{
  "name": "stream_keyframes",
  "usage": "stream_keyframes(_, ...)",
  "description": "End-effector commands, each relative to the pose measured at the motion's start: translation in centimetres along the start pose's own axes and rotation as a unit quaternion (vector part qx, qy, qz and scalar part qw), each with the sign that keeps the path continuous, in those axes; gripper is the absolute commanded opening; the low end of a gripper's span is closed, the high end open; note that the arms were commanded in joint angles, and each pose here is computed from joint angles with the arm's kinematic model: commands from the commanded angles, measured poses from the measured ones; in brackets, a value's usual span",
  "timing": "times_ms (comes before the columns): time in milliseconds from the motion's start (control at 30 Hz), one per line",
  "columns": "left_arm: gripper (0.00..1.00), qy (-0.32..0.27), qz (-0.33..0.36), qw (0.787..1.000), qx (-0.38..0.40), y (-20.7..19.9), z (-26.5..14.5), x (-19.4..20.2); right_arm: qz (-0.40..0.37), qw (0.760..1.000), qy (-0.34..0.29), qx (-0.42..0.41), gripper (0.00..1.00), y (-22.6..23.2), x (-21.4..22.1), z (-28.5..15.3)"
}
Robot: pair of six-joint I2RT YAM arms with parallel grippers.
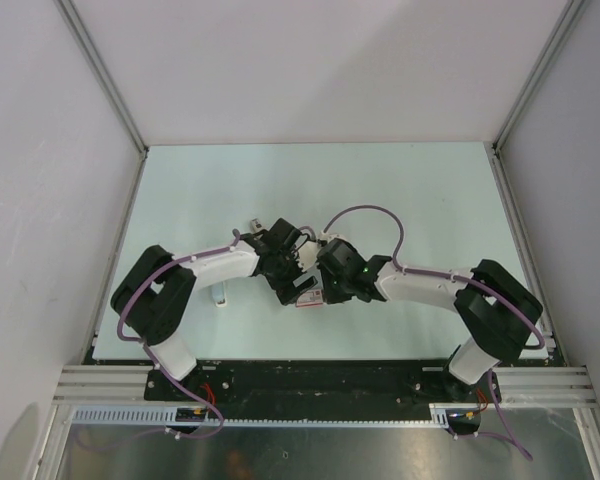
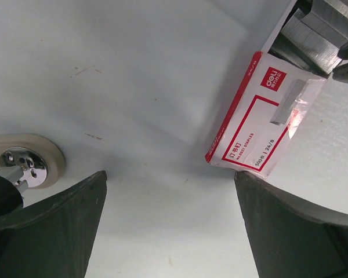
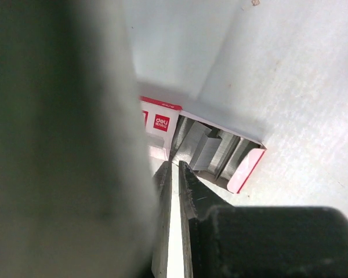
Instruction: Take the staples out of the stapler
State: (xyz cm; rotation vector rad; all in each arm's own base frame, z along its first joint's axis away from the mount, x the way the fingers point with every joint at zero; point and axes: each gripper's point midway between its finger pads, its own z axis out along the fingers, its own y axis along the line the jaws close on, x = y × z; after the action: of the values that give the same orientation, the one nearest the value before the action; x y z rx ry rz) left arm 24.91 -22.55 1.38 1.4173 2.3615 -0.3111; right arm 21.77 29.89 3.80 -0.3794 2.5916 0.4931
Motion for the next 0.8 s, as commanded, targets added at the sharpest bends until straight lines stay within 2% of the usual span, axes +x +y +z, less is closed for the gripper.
stream_keyframes(0, 0.96, -0.005, 0.042, 0.999, 0.008, -0.4, 0.1, 0.2, 0.006, 0.999, -0.043, -0.002, 0.14, 0.4, -2.9, -2.4)
stream_keyframes(267, 0.96, -0.006, 0.042, 0.999, 0.008, -0.5, 0.0, 0.2, 0.011, 0.998, -0.047, 0.029, 0.14, -2.0, -2.8, -3.6)
stream_keyframes(400, 0.96, -0.010, 0.043, 0.999, 0.006, -0.4, -0.3, -0.1, 0.019, 0.999, -0.041, 0.031, 0.26, -2.6, -2.0, -3.5)
stream_keyframes(500, 0.96, -0.018, 0.043, 0.999, 0.004, -0.3, -0.6, -0.5, 0.026, 0.999, -0.037, 0.028, 0.31, -2.5, -1.4, -3.0)
stream_keyframes(767, 0.96, -0.023, 0.043, 0.999, 0.002, -0.3, -0.9, -0.7, 0.028, 0.999, -0.028, 0.017, 0.27, -1.4, -0.6, -1.1)
